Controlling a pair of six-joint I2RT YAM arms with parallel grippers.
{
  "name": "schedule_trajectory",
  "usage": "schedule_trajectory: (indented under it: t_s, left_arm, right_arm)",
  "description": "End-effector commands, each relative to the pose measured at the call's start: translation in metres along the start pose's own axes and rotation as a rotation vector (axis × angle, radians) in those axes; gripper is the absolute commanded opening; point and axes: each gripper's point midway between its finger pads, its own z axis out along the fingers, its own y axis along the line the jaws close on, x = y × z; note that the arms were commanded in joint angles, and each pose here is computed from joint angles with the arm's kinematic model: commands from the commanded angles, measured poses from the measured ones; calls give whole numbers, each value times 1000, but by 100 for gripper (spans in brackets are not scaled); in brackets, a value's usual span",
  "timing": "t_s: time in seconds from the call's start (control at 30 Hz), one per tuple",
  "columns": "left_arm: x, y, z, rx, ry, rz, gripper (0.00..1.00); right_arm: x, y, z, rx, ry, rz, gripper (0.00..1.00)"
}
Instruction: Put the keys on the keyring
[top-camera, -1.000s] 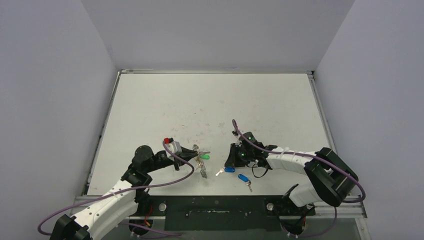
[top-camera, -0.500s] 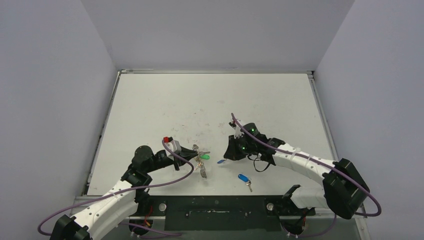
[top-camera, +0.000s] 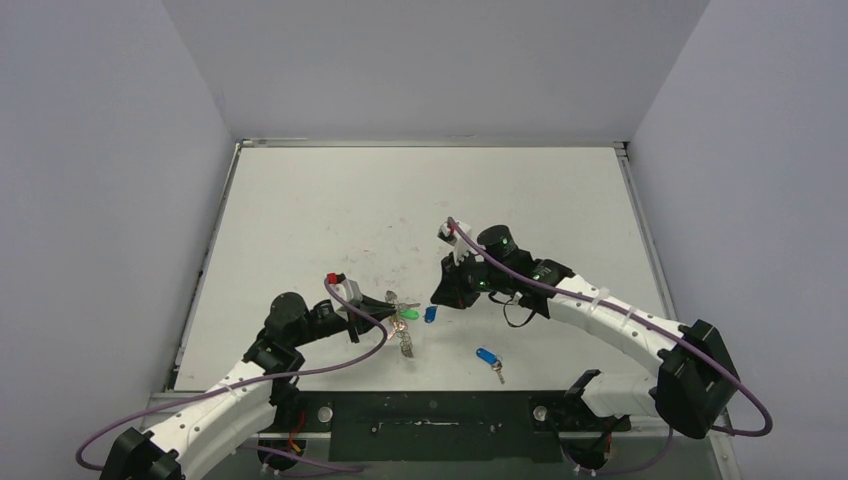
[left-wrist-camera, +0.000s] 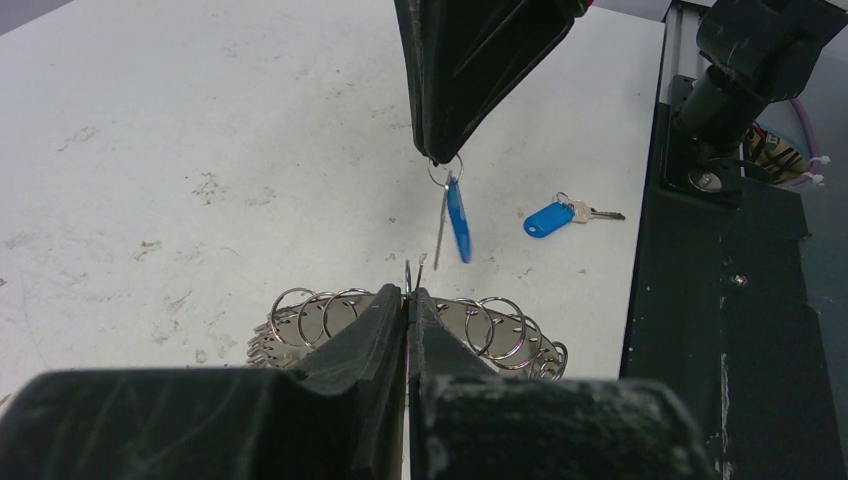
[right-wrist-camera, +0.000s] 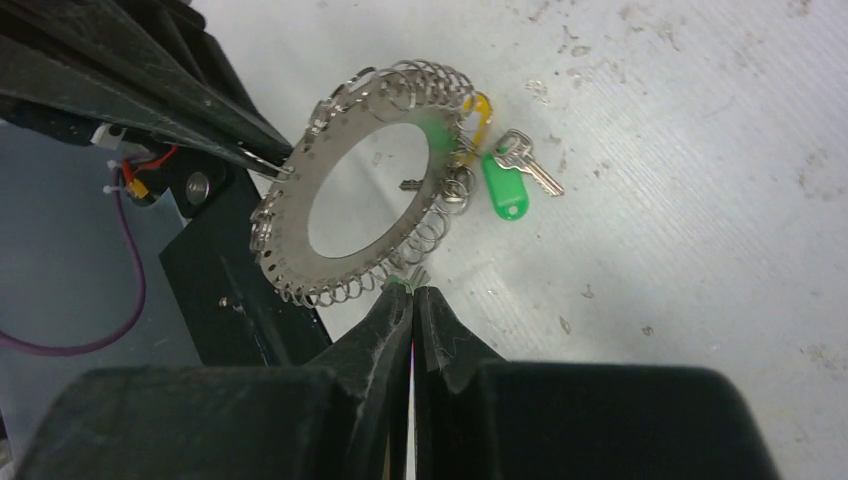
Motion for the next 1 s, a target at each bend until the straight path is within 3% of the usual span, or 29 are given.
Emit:
schedule_trajectory:
  t_s: [0.0, 0.23, 0.97]
  left_arm:
    - [-22, -3, 3, 20, -86, 49, 0]
    - [-23, -2, 3, 14, -88, 59, 0]
    - [-25, -5, 6, 49, -79, 67, 0]
  right_arm:
    - [-16, 33, 8, -135, 4, -136, 0]
    - [-11, 66, 23, -222, 46, -245, 0]
    - [-49, 68, 21, -159, -84, -315, 0]
